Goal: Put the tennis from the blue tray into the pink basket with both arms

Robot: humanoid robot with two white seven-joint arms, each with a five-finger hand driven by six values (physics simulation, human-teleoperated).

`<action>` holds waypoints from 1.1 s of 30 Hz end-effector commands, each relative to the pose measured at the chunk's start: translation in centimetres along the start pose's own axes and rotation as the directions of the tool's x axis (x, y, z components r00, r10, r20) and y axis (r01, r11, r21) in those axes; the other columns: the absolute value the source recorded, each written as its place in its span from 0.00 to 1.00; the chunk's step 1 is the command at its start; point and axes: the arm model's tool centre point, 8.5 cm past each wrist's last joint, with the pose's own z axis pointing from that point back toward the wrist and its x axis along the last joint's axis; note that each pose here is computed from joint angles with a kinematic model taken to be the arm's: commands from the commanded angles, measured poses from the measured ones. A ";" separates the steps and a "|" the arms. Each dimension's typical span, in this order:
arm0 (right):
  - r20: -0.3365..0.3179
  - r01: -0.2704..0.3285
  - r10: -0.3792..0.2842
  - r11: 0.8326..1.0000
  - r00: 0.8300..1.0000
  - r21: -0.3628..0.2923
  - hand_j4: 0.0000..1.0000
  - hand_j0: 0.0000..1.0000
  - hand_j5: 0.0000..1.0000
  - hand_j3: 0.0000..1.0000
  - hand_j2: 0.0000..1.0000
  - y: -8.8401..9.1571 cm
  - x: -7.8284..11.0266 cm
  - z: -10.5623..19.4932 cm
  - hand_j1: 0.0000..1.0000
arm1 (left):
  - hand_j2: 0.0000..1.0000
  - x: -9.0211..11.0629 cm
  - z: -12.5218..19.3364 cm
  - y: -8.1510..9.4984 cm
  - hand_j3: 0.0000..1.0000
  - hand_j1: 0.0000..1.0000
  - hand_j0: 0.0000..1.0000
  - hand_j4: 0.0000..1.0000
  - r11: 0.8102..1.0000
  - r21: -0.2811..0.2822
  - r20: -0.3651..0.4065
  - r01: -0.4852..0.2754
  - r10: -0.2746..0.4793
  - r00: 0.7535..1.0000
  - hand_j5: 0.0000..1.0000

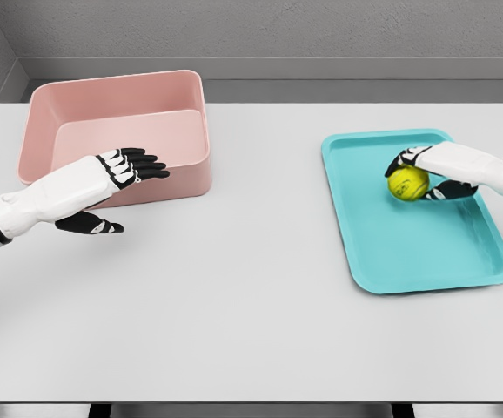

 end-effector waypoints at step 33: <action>0.160 -0.020 0.034 0.996 0.987 -0.085 0.55 0.55 0.55 0.55 0.55 -2.4 5.0 -3.8 0.55 | 1.00 -0.1 0.1 0.1 1.00 1.00 1.00 1.00 1.000 0.006 -0.004 -0.005 0.005 1.000 1.00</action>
